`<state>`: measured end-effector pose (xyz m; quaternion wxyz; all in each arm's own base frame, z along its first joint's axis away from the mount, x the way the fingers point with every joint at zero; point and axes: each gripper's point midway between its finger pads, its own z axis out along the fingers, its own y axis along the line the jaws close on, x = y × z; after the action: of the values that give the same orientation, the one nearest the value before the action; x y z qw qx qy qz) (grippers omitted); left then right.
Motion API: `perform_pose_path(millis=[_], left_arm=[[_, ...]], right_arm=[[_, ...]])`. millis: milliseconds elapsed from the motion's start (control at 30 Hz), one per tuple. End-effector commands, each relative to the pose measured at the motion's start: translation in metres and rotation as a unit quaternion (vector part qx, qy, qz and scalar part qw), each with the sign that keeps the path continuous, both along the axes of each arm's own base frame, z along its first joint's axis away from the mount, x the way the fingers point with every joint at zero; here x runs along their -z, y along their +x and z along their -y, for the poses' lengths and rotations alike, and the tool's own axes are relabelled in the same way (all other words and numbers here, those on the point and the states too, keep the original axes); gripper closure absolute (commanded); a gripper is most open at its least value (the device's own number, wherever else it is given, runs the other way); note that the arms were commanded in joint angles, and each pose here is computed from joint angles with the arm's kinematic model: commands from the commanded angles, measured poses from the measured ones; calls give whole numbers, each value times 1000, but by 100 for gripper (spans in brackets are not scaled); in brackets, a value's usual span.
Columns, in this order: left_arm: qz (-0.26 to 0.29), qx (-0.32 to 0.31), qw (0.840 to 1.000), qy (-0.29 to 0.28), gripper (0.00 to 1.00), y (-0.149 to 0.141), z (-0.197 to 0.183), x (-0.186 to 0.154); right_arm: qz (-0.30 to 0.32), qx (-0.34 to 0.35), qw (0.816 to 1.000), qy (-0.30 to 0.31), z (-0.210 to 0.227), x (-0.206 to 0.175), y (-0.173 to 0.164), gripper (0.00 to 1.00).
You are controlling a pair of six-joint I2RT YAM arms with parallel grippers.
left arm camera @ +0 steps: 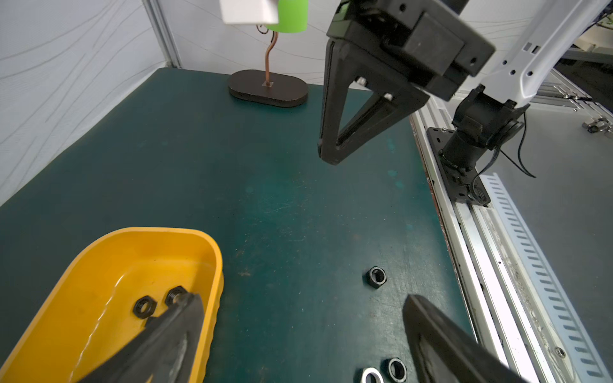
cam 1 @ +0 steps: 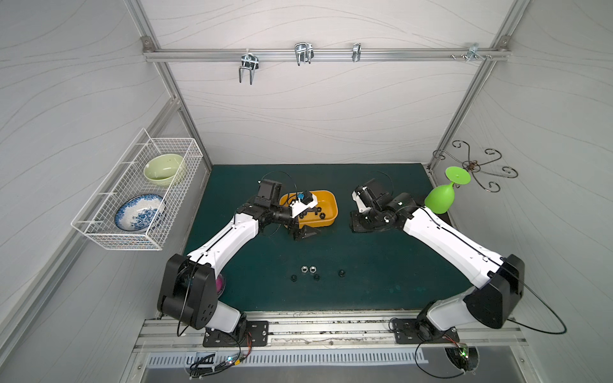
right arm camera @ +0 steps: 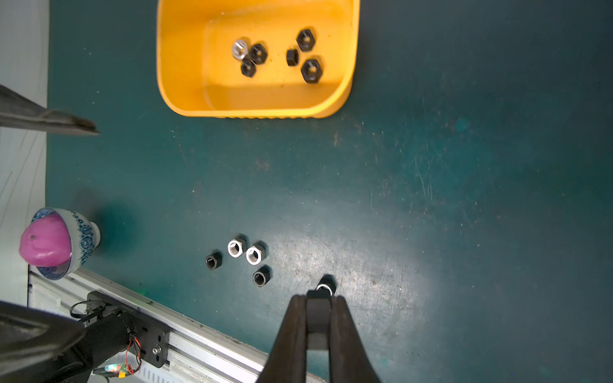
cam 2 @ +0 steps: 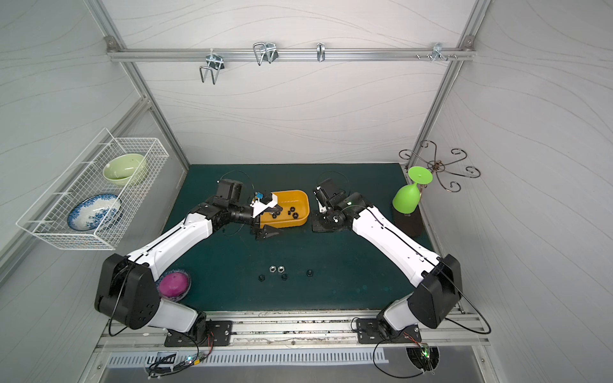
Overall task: Put the nuts on the desktop into the storage box
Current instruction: Place the nut in the storage box.
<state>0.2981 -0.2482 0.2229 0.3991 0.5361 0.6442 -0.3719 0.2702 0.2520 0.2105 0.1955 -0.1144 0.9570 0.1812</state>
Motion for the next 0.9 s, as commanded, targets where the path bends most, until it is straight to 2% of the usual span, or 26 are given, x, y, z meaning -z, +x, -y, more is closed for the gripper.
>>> perform_pose_path(millis=[0,200,467,867], left_arm=[[17,-1,1000,-22,2,0,-6,-28],[20,-22,999,-36,2,6,-19,-39],[43,-86,995,-30,2,35,-47,-44],[60,-102,993,-6,2,50,-55,-31]], right_arm=[[-1,-24,1000,-3,-5,-4,6,100],[16,-46,998,33,-27,-16,25,100],[19,-54,997,53,-50,-15,50,100],[24,-67,996,54,-74,3,83,100]])
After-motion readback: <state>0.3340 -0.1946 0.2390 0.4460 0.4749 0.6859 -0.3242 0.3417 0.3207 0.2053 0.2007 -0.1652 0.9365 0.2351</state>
